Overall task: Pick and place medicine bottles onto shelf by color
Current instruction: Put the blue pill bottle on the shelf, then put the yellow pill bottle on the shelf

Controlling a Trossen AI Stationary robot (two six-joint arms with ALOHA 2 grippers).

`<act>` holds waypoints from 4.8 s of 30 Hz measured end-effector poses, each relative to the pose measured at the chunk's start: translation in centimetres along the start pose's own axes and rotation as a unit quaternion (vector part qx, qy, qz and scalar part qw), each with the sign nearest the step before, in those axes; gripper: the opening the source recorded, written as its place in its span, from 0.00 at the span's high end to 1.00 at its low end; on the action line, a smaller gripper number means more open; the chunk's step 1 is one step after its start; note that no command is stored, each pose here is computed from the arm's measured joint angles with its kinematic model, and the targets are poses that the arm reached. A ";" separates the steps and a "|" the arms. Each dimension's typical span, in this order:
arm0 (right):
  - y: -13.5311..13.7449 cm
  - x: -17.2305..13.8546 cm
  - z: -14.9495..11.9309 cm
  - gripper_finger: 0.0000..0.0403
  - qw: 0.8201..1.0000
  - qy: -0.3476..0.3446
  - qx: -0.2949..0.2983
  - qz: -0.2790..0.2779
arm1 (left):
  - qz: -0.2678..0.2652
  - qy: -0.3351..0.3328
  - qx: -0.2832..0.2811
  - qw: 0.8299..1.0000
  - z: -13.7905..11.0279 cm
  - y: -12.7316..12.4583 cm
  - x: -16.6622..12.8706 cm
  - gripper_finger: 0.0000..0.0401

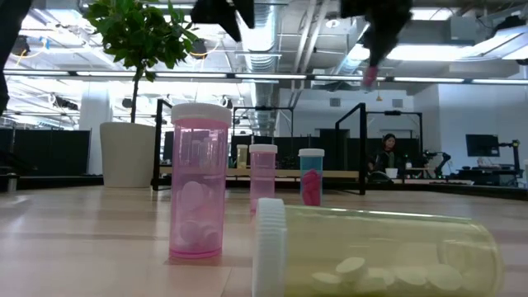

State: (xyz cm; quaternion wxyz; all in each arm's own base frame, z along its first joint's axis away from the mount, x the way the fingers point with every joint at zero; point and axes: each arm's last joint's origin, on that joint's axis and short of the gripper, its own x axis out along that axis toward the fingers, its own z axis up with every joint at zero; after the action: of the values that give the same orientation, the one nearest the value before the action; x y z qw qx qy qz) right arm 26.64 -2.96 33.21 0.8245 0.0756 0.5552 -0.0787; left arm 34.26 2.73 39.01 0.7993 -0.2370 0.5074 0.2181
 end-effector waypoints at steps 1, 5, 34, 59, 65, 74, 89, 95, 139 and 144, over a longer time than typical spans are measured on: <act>-0.1 0.3 0.6 0.66 1.000 0.004 -0.006 -0.002 | 0.006 0.001 0.001 1.000 -0.4 -0.2 -0.4 0.58; -0.9 1.8 3.2 0.66 1.000 0.016 -0.013 -0.009 | 0.017 -0.001 0.006 1.000 -1.8 -0.8 -1.6 0.58; -18.7 14.4 9.9 0.67 0.967 0.130 0.207 -0.067 | 0.057 -0.093 0.067 0.992 -6.5 0.4 -8.9 0.58; -22.4 13.5 9.6 0.66 0.984 0.149 0.021 -0.095 | 0.103 -0.134 -0.016 0.985 -5.6 1.4 -8.8 0.58; -22.0 13.6 9.9 0.67 0.985 0.145 -0.010 -0.095 | 0.103 -0.134 -0.015 0.985 -5.6 1.4 -8.8 0.58; -22.2 13.6 10.1 0.67 0.986 0.134 -0.003 -0.101 | 0.104 -0.133 -0.009 0.986 -5.6 1.4 -8.8 0.58; -22.1 14.5 9.9 0.67 0.983 0.132 0.096 -0.084 | 0.104 -0.133 -0.009 0.986 -5.6 1.4 -8.8 0.58; -21.9 14.5 10.2 0.67 0.985 0.121 0.088 -0.085 | 0.103 -0.133 -0.011 0.986 -5.6 1.4 -8.8 0.58; -12.6 -4.9 9.0 0.49 0.973 0.001 0.208 -0.096 | 0.112 -0.133 0.022 0.985 -5.6 1.4 -8.8 0.58; -7.0 -8.3 6.1 0.50 0.978 -0.024 0.196 -0.070 | 0.117 -0.131 0.049 0.983 -5.6 1.4 -8.8 0.58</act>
State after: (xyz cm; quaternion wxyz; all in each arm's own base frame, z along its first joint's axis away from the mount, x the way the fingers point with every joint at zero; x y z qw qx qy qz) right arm 27.56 -10.66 42.89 0.7991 0.1951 0.5131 -0.2452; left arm 26.05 -0.41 44.74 0.8382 -0.1058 0.4329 0.3145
